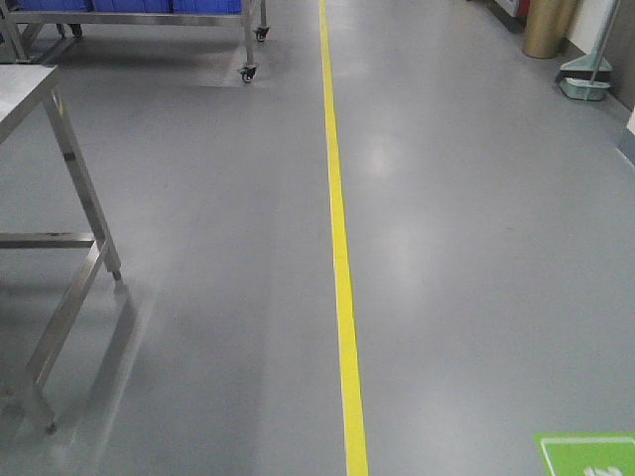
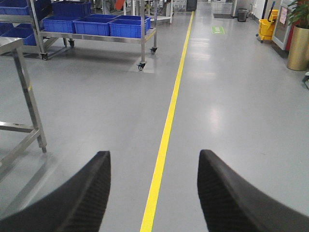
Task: Move and align brake pads A on conveyor
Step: 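Drive along the yellow floor line past the blue bin racks, then turn the base toward the stainless-steel table under the blue bins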
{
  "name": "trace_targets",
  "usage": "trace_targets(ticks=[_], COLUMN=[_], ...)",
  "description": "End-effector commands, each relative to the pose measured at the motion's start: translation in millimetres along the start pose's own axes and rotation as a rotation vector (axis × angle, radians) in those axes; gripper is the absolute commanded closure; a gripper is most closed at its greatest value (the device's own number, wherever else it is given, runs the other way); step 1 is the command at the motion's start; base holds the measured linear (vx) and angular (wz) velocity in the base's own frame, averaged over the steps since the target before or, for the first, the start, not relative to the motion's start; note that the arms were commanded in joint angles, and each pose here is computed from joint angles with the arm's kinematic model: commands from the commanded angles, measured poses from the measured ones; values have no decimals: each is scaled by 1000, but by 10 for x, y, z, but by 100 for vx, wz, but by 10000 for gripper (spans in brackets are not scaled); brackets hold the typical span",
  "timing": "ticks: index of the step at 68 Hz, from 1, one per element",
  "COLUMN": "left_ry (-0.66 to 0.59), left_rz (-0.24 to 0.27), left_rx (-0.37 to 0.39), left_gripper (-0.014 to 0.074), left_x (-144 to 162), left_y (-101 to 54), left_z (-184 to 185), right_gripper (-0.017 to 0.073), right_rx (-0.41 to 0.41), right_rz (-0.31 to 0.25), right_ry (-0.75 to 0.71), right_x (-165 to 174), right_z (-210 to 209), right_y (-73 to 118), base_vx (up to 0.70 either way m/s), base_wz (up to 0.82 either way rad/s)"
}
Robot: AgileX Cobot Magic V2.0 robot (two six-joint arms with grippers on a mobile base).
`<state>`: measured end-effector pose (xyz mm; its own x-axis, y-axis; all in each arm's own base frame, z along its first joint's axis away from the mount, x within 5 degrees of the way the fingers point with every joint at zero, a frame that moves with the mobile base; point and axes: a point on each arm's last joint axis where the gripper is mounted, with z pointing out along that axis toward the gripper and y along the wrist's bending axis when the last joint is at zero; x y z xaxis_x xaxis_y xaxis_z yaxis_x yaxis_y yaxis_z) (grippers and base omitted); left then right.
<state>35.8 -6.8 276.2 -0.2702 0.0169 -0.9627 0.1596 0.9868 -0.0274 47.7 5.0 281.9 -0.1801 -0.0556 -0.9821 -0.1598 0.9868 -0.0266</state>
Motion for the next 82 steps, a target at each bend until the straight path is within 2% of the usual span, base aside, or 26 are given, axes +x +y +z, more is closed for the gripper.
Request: trace_targets(ticks=[1, 82], left_ry=[-92, -92], left_rz=[-8, -8], left_rx=[11, 11], left_gripper=[92, 92], left_x=[-145, -145], left_y=[-8, -8], left_z=[-29, -29], right_gripper=[162, 162], right_rx=[3, 3], right_rz=[-17, -17], right_ry=[-84, -84], right_x=[-136, -136], right_z=[-13, -13], right_y=[-2, -2], base_vx=[70, 66], base_wz=[5, 2])
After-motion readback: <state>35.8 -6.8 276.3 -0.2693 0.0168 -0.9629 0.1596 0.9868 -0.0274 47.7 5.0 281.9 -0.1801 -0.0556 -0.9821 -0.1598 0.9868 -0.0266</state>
